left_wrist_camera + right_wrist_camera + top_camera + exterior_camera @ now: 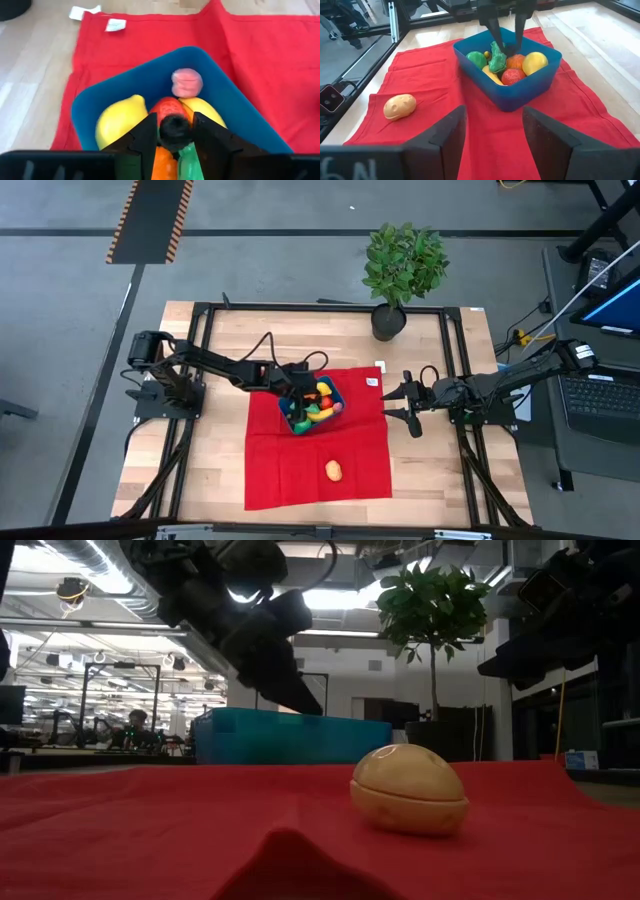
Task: Pick and placing Produce into tupperware
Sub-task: Put the blackberry into the blue bin, then put the potato into the blue bin
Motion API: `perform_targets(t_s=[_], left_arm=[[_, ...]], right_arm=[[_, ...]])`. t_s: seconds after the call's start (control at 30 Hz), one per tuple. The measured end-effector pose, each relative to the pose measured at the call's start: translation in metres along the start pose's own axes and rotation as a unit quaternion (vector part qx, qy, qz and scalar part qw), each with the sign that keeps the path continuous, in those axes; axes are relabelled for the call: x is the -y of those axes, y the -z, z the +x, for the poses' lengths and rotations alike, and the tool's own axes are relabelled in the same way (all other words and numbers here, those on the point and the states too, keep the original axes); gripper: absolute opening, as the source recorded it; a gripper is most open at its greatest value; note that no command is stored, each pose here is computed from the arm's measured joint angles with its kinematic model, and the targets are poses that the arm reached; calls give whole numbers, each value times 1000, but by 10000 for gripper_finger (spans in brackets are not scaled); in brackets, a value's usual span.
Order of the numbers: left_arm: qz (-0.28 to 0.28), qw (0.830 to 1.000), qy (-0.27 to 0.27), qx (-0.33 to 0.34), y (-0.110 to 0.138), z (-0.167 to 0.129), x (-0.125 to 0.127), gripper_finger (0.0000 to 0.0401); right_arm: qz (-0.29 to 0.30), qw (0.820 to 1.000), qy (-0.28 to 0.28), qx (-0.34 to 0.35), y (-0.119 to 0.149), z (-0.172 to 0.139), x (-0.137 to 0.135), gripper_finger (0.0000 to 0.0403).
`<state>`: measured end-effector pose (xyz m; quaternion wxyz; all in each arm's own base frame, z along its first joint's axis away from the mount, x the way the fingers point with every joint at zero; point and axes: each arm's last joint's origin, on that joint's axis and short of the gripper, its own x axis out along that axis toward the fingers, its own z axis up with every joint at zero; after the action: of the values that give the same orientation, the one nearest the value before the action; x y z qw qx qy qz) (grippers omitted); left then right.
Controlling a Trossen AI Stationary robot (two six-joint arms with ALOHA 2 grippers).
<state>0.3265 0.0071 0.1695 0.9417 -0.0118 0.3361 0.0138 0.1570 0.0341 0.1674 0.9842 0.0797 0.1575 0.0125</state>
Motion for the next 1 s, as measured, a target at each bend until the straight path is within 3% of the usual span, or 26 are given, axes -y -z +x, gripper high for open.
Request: perform_targets(t_s=[0.23,0.47,0.7,0.83,1.0], left_arm=[[-37,999,-20,2,0,0,-1,136],[-28,999,-13,28,-5,-1,5,131],[24,996,23,79,-17,-16,42,120],[40,996,-13,78,-9,-20,65,114],[45,995,-40,75,5,-26,92,107]], right_arm=[[0,1000,0,0,0,0,0,196],[2,1000,-1,4,-1,0,0,196],[14,1000,-4,18,-3,0,-1,196],[5,1000,-5,19,-4,0,-1,196],[57,998,-3,22,-4,0,-1,196]])
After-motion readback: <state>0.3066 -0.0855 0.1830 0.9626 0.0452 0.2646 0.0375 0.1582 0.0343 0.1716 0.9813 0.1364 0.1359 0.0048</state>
